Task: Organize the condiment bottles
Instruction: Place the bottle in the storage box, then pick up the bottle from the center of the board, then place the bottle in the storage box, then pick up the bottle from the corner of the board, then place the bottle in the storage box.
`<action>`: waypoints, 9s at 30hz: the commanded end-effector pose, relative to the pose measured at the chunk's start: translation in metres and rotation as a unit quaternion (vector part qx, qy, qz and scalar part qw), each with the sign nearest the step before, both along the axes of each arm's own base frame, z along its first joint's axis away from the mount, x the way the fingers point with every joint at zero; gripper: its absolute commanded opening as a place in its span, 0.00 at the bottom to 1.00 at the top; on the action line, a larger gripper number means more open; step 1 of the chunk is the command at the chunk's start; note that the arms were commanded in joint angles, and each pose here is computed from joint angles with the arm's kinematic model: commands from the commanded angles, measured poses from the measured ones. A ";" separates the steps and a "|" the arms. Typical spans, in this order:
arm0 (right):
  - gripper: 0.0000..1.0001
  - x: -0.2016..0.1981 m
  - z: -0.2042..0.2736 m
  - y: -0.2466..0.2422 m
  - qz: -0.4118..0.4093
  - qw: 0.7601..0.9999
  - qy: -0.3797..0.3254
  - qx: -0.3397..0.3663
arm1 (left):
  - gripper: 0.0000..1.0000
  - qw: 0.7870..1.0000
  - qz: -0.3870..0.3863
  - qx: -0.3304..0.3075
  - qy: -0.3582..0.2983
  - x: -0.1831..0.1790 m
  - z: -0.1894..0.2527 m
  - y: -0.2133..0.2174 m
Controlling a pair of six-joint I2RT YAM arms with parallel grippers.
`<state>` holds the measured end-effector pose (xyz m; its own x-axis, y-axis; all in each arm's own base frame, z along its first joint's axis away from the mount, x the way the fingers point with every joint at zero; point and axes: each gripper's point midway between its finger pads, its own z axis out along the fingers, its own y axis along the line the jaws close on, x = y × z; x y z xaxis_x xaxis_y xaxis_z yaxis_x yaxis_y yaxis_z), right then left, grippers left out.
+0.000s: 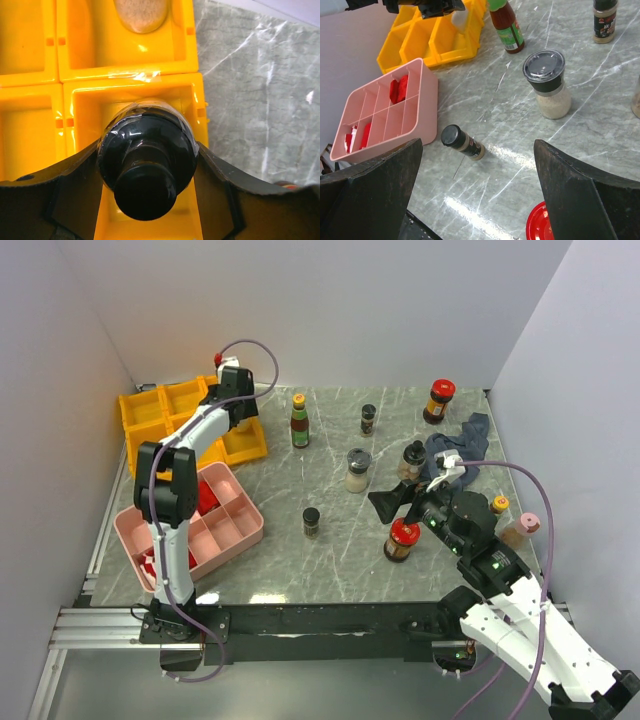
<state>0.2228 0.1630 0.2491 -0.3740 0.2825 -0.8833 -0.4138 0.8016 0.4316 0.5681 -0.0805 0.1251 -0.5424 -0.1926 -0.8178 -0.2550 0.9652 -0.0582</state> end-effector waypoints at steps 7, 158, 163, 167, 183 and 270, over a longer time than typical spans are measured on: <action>1.00 0.004 0.009 0.000 -0.006 1.000 -0.017 0.006 | 0.75 0.997 -0.005 -0.024 -0.069 0.029 0.036 0.007; 0.76 -0.066 -0.142 0.164 0.049 0.945 0.189 -0.263 | 0.99 0.936 -0.185 -0.217 -0.206 -0.360 0.192 -0.056; 0.93 -0.069 -0.137 0.167 0.051 0.943 0.183 -0.273 | 0.99 0.942 -0.179 -0.209 -0.194 -0.359 0.184 -0.055; 1.00 -0.071 -0.118 0.163 0.058 0.949 0.175 -0.255 | 0.99 0.942 -0.189 -0.207 -0.183 -0.360 0.182 -0.059; 1.00 -0.045 -0.005 0.072 -0.062 0.989 0.067 -0.115 | 0.99 0.916 -0.343 -0.197 -0.066 -0.359 0.129 -0.160; 1.00 -0.052 0.009 0.040 -0.048 0.999 0.009 0.021 | 0.01 0.993 -0.015 -0.022 -0.112 -0.094 0.121 -0.020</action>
<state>0.1695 0.2046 0.2478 -0.3800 0.3139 -0.8701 -0.3181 0.8389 0.4416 0.4357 -0.0884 0.1978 -0.4839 -0.1761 -0.8572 -0.2583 0.9647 -0.0524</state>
